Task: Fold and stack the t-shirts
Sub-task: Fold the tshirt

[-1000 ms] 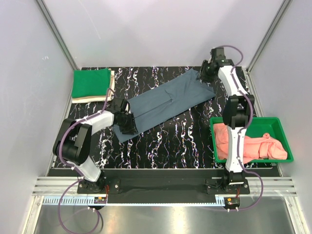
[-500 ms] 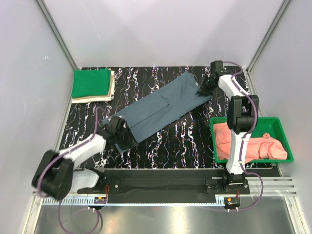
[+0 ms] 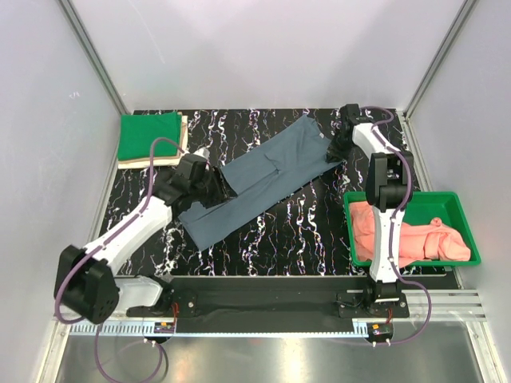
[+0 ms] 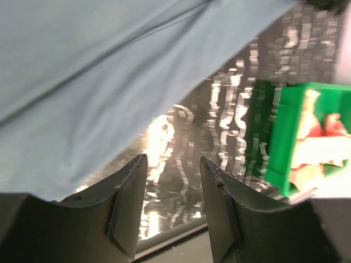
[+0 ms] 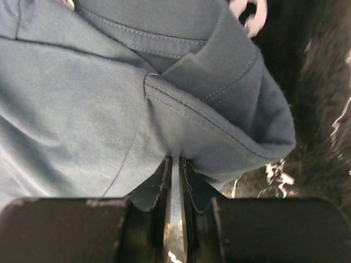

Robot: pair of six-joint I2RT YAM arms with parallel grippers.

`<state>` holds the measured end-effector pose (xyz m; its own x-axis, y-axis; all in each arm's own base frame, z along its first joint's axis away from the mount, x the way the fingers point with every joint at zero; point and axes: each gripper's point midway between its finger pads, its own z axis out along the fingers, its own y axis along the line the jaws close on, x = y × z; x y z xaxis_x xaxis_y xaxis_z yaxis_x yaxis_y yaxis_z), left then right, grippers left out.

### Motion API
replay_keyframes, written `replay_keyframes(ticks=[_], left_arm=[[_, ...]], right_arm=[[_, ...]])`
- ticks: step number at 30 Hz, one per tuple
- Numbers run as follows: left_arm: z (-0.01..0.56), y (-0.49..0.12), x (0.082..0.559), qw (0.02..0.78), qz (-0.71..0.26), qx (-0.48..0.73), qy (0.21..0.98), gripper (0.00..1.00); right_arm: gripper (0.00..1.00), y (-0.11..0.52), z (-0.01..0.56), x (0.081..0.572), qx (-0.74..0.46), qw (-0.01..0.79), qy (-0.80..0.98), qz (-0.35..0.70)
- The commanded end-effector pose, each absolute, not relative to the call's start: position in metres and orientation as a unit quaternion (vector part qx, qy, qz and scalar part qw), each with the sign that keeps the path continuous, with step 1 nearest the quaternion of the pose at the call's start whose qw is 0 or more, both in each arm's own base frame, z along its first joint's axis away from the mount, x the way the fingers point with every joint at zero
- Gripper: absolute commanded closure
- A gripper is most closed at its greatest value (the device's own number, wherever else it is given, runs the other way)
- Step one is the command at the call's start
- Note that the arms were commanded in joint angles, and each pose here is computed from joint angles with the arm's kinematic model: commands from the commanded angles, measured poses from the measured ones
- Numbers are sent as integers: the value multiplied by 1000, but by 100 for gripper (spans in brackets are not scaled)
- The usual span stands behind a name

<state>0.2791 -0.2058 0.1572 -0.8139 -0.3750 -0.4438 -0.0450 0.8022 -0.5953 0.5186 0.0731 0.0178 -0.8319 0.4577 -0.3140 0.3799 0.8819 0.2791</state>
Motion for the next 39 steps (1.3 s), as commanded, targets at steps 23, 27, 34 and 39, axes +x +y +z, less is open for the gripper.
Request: replay_keyframes(ticks=[23,27,34,39], left_arm=[[28,-148,314,137,-166,-95,972,52],[4,-122,290,121,-115,-131,977,53],[-16,-126,235,88,-151,-191,966,56],[-8,-143,192,96,-176,-206,958,59]], right_arm=[[66,36,114,578,175,300,936,58],[66,46,131,559,175,296,935,83],[66,80,141,524,179,300,927,135],[67,104,119,508,190,283,923,180]])
